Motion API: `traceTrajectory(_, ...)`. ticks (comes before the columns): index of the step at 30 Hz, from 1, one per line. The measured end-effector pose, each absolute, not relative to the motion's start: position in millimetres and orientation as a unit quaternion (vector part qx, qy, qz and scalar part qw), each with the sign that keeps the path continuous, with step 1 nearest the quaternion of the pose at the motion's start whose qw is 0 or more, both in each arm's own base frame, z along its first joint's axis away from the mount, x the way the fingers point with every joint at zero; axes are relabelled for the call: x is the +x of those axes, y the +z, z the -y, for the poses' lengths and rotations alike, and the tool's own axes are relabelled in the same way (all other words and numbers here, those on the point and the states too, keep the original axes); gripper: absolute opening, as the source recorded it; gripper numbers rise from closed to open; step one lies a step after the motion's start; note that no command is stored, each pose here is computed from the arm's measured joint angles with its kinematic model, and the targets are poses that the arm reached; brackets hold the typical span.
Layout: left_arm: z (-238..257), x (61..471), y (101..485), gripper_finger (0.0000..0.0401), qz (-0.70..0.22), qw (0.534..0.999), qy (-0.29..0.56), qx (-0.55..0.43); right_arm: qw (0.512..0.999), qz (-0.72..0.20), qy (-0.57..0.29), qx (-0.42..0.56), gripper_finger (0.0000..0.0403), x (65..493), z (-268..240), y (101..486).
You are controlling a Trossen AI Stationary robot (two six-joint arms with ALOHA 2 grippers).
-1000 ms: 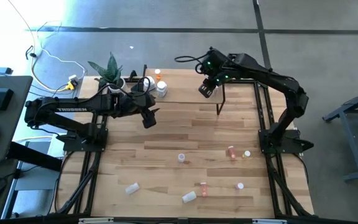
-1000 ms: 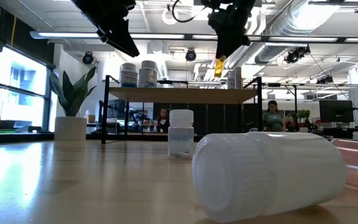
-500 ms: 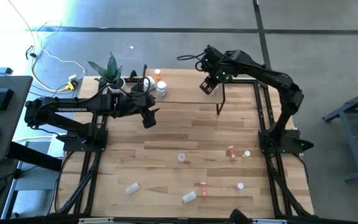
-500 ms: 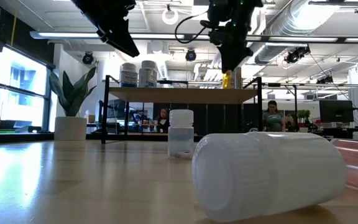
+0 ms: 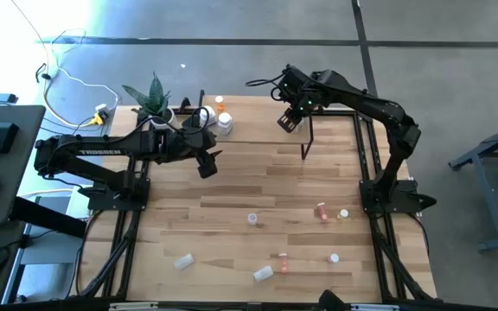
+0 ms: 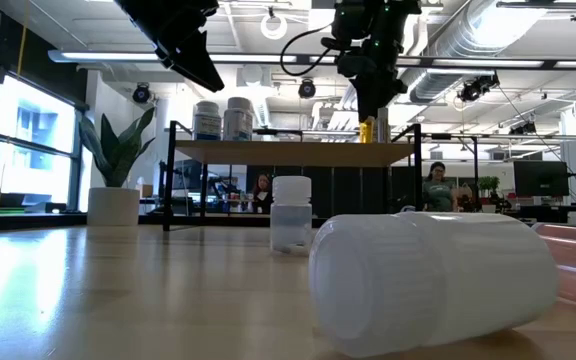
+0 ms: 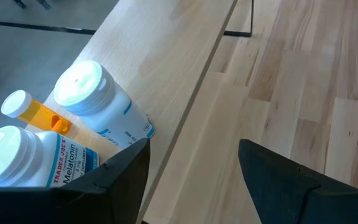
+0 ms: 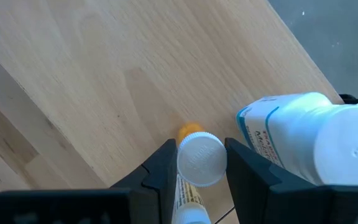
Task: Pick and place medicine bottles onto shelf by color
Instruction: Put the middle orange pill bottle on the shelf, then put the right pink pill bottle on the shelf
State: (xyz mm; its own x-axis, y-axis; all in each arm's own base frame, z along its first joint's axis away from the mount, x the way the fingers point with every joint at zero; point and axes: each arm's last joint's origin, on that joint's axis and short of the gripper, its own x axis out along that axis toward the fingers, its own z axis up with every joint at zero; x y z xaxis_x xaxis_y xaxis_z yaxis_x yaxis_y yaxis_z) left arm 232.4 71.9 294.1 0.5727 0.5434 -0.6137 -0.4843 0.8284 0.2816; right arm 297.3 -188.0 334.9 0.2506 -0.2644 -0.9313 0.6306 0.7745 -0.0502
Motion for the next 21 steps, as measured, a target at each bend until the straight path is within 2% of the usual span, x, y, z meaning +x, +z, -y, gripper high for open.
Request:
traceTrajectory(12, -71.8, 232.1, 293.7, 0.0236, -0.363, 0.885, 0.289, 0.041, 0.775, -0.531, -0.297, 0.172, 0.0180, 298.0, 188.7, 336.0)
traceTrajectory(21, -71.8, 232.1, 293.7, 0.0236, -0.363, 0.885, 0.289, 0.041, 0.797, -0.487, -0.310, 0.178, 0.0185, 284.9, 179.7, 360.3)
